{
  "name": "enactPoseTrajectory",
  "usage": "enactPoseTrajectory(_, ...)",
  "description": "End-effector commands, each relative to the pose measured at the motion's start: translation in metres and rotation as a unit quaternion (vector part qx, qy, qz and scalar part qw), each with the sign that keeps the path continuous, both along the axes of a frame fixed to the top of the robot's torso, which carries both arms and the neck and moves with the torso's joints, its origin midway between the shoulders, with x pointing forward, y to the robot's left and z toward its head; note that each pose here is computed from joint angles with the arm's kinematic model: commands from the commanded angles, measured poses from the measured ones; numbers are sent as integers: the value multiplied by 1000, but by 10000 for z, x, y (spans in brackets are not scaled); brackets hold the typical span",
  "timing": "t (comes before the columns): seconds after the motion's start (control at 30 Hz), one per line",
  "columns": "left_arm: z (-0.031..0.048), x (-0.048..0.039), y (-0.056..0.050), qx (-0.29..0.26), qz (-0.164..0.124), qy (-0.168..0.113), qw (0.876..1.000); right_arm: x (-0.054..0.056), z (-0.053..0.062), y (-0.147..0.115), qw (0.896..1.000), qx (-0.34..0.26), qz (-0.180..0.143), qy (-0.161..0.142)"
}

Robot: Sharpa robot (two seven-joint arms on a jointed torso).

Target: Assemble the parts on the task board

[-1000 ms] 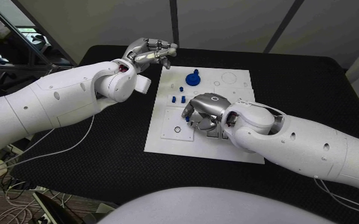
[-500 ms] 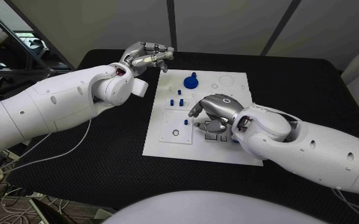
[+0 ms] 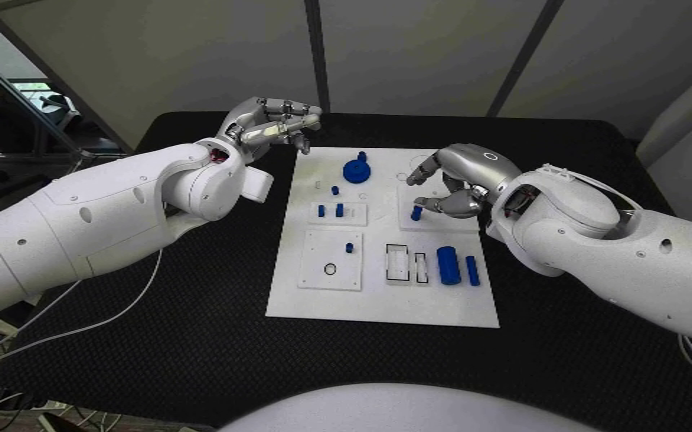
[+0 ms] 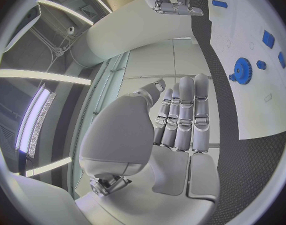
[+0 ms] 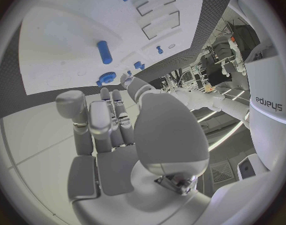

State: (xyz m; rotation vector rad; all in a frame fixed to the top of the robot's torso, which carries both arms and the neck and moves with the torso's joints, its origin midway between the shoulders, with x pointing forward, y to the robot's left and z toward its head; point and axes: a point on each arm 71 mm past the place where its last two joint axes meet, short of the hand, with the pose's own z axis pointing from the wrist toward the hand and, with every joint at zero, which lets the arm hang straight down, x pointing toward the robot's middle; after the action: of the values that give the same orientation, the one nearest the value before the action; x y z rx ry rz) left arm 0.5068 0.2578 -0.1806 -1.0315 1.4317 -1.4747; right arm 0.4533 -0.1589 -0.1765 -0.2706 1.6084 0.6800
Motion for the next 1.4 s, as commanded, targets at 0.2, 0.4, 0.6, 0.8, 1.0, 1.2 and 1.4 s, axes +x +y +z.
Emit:
enactPoseTrajectory(0.2, 8, 6, -35, -5, -9, 0, 1000, 26, -98, -39, 997, -40, 13, 62)
enactPoseTrajectory(0.4, 6, 8, -33, -5, -8, 0, 1000, 48, -142, -22, 996, -58, 16, 73)
enactPoseTrajectory(0.6, 5, 10, -31, -5, -9, 1, 1000, 90, -163, -3, 996, -63, 12, 67)
enactPoseTrajectory(0.8, 4, 10, -30, -5, -9, 1, 1000, 114, -179, 20, 995, -70, 11, 64)
enactPoseTrajectory(1.0, 2, 11, -35, -5, -9, 2, 1000, 126, -203, 54, 995, -79, 13, 66)
enactPoseTrajectory(1.2, 1, 12, -43, -5, -11, 2, 1000, 140, -218, 92, 994, -83, 15, 64)
enactPoseTrajectory(1.4, 0, 12, -44, -5, -11, 2, 1000, 160, -231, 91, 994, -86, 11, 63)
